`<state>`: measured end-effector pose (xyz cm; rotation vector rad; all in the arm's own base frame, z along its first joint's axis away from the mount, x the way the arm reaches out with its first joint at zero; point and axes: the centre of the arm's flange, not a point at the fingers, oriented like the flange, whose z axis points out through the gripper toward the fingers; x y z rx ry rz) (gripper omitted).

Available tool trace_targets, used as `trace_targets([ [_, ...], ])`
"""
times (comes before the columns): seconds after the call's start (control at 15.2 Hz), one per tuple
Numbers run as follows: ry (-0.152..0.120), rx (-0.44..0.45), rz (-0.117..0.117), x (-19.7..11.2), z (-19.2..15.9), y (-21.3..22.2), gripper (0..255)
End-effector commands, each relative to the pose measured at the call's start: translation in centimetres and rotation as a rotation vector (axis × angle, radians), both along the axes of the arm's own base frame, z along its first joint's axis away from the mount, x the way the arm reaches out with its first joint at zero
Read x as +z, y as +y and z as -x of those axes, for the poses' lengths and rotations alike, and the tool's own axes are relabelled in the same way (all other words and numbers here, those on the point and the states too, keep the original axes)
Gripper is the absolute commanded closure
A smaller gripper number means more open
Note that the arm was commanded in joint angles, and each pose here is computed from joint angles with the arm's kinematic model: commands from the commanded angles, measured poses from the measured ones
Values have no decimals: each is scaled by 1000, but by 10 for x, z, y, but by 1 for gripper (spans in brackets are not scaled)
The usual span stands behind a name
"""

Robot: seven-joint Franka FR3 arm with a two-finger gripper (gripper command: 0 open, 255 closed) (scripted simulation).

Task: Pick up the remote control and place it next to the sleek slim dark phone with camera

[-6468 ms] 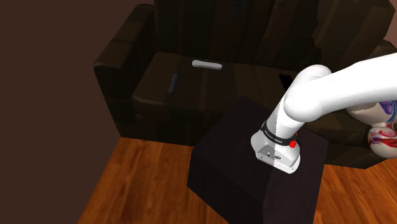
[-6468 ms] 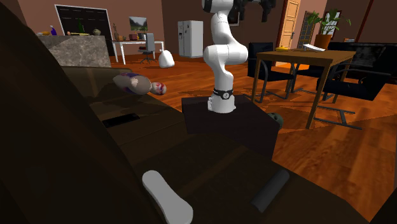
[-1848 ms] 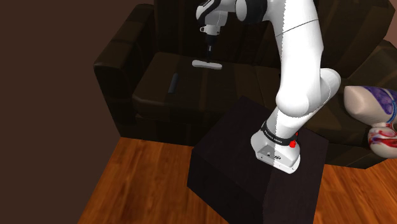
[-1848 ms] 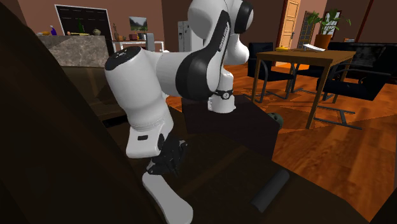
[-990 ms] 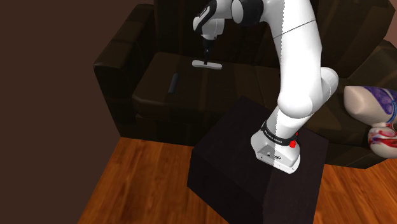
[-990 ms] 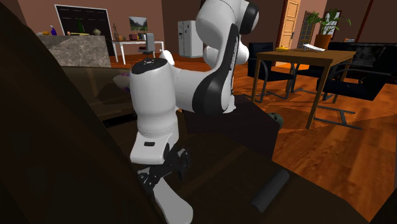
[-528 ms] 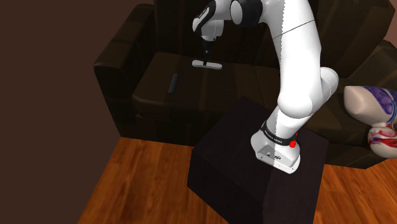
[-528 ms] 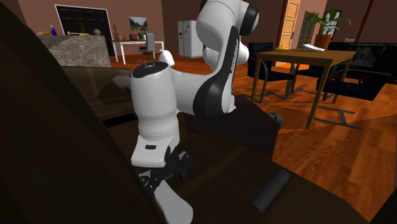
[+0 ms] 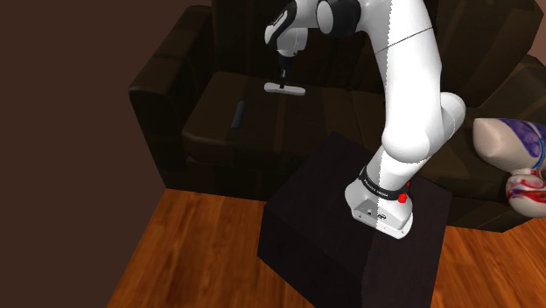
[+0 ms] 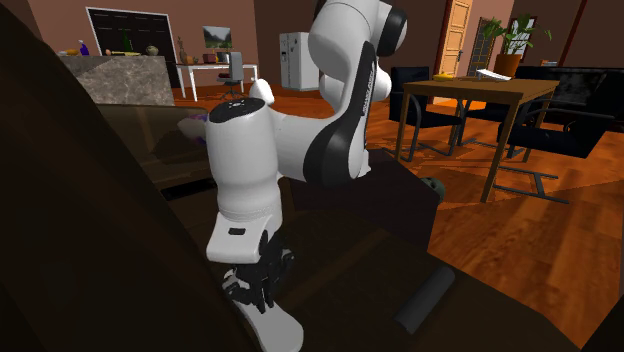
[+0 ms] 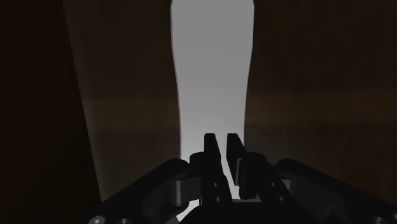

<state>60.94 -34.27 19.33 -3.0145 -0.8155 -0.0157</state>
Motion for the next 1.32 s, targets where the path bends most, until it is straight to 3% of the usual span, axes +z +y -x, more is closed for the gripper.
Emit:
trace_targets([
  [0.0, 3, -4, 18, -18, 2, -5, 255],
  [0.4, 4, -4, 19, -14, 1, -5, 255],
  [0.46, -16, 1, 18, 1, -1, -1, 255],
  [0.53, -16, 1, 18, 1, -1, -1, 0],
  [0.66, -10, 104, 35, 13, 13, -9, 0],
  [1.25, -10, 104, 35, -27, 13, -10, 0],
])
